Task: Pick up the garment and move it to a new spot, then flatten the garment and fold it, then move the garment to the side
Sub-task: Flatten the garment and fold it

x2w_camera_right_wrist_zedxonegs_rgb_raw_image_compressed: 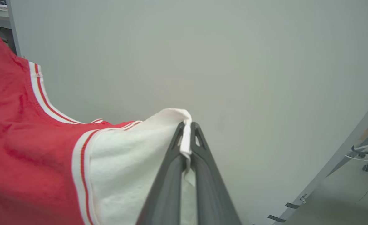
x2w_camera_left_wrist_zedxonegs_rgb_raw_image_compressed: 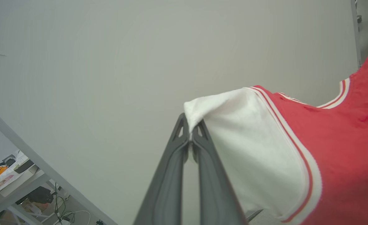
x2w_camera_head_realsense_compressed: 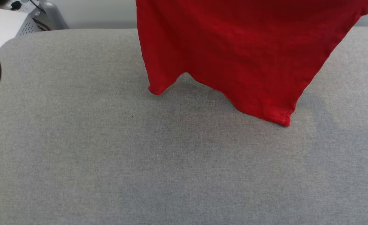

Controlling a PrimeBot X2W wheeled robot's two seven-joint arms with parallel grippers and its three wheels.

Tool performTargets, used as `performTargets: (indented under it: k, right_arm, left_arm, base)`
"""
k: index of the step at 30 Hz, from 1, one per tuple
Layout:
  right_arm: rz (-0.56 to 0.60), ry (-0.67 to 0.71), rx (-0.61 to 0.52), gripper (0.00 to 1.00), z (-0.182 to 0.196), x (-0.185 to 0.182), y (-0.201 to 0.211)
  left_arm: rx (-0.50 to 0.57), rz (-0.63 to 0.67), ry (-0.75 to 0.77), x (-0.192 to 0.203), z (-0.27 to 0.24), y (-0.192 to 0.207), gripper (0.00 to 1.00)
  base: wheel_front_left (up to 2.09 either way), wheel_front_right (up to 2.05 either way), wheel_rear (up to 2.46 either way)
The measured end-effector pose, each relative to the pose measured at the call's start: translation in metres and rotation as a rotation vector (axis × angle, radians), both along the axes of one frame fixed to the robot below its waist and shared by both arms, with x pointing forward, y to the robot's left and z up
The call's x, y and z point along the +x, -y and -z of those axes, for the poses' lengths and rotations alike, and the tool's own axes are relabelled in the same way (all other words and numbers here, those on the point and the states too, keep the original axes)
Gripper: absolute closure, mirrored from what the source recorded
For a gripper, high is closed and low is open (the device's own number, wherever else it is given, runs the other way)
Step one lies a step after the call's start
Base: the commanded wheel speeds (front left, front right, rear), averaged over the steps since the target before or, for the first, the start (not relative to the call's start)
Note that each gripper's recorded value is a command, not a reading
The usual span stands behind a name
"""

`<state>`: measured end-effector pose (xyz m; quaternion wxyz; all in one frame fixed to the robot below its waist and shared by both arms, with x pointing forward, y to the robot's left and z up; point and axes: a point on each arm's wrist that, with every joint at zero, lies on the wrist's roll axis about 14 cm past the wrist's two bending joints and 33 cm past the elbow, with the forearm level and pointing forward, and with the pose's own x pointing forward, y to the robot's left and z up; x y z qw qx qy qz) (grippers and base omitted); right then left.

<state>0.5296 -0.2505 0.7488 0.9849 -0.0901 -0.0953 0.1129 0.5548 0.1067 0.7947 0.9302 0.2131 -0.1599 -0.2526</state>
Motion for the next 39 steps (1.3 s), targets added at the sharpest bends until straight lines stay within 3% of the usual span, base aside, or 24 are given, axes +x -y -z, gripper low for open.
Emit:
performTargets:
  k: [10, 15, 23, 32, 39]
  right_arm:
    - [0.028, 0.051, -0.093, 1.0, -0.022, 0.066, -0.018]
    - [0.06, 0.148, -0.107, 1.0, -0.042, 0.098, -0.017]
    - [0.116, 0.298, -0.124, 1.0, -0.061, 0.139, -0.01]
    - [0.097, 0.195, -0.121, 1.0, 0.01, 0.183, -0.021]
    - [0.062, 0.075, -0.081, 1.0, 0.086, 0.188, -0.031]
  left_arm:
    - [-0.027, -0.061, 0.077, 0.061, -0.029, 0.0, 1.0]
    - [-0.033, -0.089, 0.128, 0.097, -0.033, -0.002, 1.0]
    - [-0.131, -0.067, 0.199, 0.136, -0.034, 0.006, 1.0]
    - [-0.181, -0.081, 0.105, 0.179, 0.035, 0.002, 1.0]
    - [-0.182, -0.091, -0.055, 0.189, 0.12, 0.002, 1.0]
  base:
    - [0.0, 0.0, 0.0]
    - [0.0, 0.0, 0.0]
    - [0.0, 0.0, 0.0]
    - [0.0, 0.0, 0.0]
    - [0.0, 0.0, 0.0]
